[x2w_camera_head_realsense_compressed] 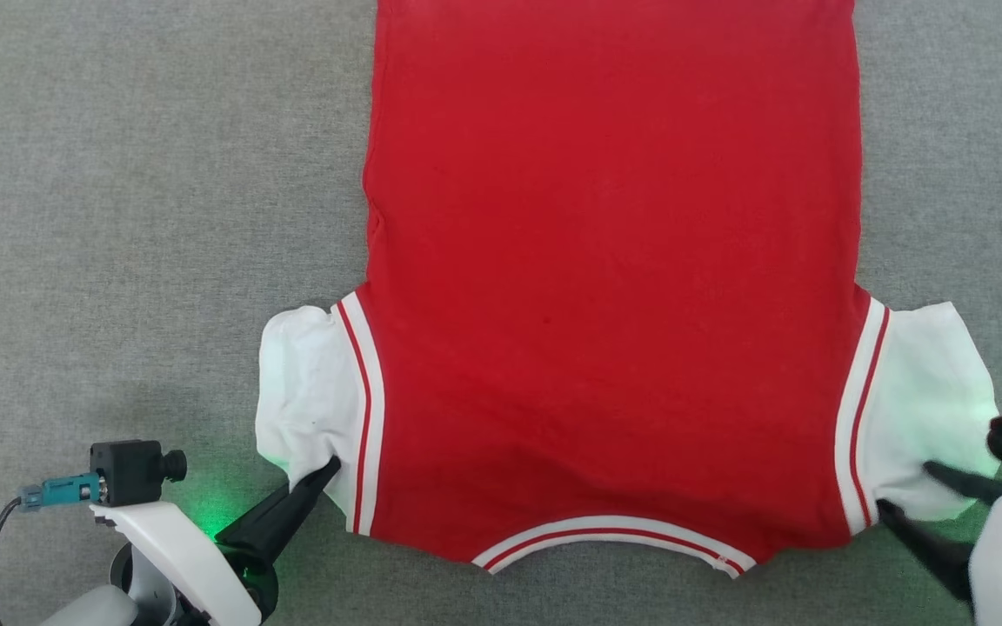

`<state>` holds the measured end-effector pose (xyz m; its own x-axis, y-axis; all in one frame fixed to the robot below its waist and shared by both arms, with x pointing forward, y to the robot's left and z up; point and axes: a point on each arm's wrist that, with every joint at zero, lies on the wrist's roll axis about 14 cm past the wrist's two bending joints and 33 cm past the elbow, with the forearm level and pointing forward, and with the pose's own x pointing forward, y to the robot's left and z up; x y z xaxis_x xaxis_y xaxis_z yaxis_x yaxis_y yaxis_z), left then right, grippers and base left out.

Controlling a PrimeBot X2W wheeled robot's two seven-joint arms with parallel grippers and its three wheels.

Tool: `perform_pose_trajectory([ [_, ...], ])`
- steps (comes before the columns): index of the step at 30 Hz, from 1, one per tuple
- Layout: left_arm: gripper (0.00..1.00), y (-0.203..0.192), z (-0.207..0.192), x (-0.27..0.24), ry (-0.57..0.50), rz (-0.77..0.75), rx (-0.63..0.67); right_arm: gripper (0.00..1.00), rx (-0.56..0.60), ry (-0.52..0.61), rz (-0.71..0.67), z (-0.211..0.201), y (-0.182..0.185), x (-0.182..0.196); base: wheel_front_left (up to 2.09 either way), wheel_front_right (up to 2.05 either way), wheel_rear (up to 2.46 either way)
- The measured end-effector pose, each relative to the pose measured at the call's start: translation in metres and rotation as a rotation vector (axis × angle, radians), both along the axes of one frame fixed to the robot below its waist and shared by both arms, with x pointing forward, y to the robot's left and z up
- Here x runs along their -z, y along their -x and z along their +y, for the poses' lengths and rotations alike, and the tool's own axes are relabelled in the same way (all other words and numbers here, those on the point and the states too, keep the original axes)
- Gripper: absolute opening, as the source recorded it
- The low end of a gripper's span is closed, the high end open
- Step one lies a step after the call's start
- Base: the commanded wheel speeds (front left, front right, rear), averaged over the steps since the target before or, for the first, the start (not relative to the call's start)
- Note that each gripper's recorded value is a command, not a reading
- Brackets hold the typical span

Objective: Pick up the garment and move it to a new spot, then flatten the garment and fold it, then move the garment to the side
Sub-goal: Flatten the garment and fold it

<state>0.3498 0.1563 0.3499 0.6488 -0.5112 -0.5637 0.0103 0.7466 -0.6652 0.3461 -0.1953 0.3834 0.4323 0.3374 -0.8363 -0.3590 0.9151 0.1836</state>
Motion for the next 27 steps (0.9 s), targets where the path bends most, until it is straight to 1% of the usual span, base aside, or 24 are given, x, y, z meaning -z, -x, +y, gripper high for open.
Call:
perform_pose_trajectory([
  [4,0.00,-0.001,-0.002,0.001,0.005,-0.002,0.001,1.00,-0.017,0.002,-0.061,-0.003,-0.017,-0.022,0.00,0.00,0.00],
  [10,0.00,-0.004,-0.004,0.003,0.010,-0.003,0.005,1.00,-0.051,0.007,-0.205,-0.006,-0.071,-0.068,0.00,0.00,0.00],
  [13,0.00,-0.009,-0.007,0.004,0.011,-0.013,0.016,1.00,-0.055,0.022,-0.279,-0.010,-0.109,-0.087,0.00,0.00,0.00],
  [17,0.00,-0.015,-0.010,0.005,0.016,-0.023,0.019,1.00,-0.045,0.037,-0.348,-0.013,-0.167,-0.103,0.00,0.00,0.00],
  [19,0.00,-0.017,-0.010,0.008,0.017,-0.021,0.015,1.00,-0.015,0.047,-0.400,-0.015,-0.201,-0.112,0.00,0.00,0.00],
  [20,0.00,-0.018,-0.010,0.008,0.017,-0.021,0.014,1.00,-0.005,0.061,-0.415,-0.016,-0.217,-0.114,0.00,0.00,0.00],
  [27,0.00,-0.022,-0.010,0.014,0.016,-0.019,0.006,1.00,0.046,0.189,-0.286,-0.015,-0.294,-0.077,0.00,0.00,0.00],
])
